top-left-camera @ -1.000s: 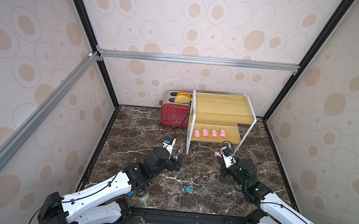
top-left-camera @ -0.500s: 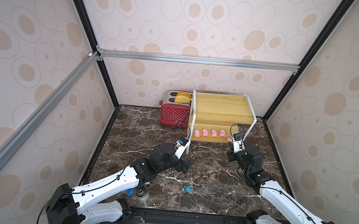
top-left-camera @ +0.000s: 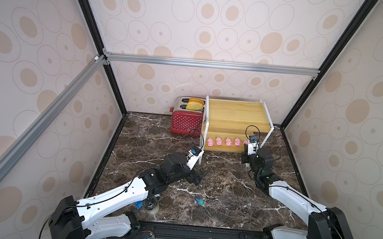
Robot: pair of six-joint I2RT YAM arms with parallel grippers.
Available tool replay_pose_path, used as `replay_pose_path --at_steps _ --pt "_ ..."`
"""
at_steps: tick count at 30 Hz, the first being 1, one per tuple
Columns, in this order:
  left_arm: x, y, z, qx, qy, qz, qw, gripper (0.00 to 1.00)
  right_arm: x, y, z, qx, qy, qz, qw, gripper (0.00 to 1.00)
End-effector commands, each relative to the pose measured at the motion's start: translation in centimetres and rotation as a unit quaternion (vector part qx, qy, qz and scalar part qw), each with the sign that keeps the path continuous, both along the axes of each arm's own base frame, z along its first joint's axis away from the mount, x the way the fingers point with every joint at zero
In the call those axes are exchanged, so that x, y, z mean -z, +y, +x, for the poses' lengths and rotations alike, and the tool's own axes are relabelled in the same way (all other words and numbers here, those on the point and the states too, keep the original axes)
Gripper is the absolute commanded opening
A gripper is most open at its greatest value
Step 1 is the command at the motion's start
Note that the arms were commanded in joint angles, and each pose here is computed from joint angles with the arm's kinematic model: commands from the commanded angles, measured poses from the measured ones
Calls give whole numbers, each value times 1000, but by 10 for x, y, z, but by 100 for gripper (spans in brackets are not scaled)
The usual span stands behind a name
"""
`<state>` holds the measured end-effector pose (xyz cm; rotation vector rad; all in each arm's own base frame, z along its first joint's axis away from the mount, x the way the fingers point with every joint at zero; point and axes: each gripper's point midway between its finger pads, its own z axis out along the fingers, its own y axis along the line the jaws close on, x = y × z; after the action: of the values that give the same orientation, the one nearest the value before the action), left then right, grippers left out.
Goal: Organize plastic toys on shelves
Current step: Place the plastic toy on the shelf.
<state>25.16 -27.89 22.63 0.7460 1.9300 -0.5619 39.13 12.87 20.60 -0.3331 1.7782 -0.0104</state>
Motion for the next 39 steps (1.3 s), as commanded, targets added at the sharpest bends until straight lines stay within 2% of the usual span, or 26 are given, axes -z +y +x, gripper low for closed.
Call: replay_pose_path --at_steps 1,9,21,33,39 --pt "-11 1 2 1 -14 -6 1000 99 -21 -2 12 14 -35 17 999 21" --pt "-12 2 1 1 -12 -7 1000 99 -10 1 23 14 -26 10 1000 25" --pt "-10 2 0 0 -6 -6 1000 99 7 0 24 16 -4 0 1000 39" --pt "-7 1 0 0 0 -8 1000 99 -4 -8 7 19 -16 4 1000 47" --pt "-8 0 1 -4 1 -13 1000 99 -4 -11 -19 1 20 8 1000 65"
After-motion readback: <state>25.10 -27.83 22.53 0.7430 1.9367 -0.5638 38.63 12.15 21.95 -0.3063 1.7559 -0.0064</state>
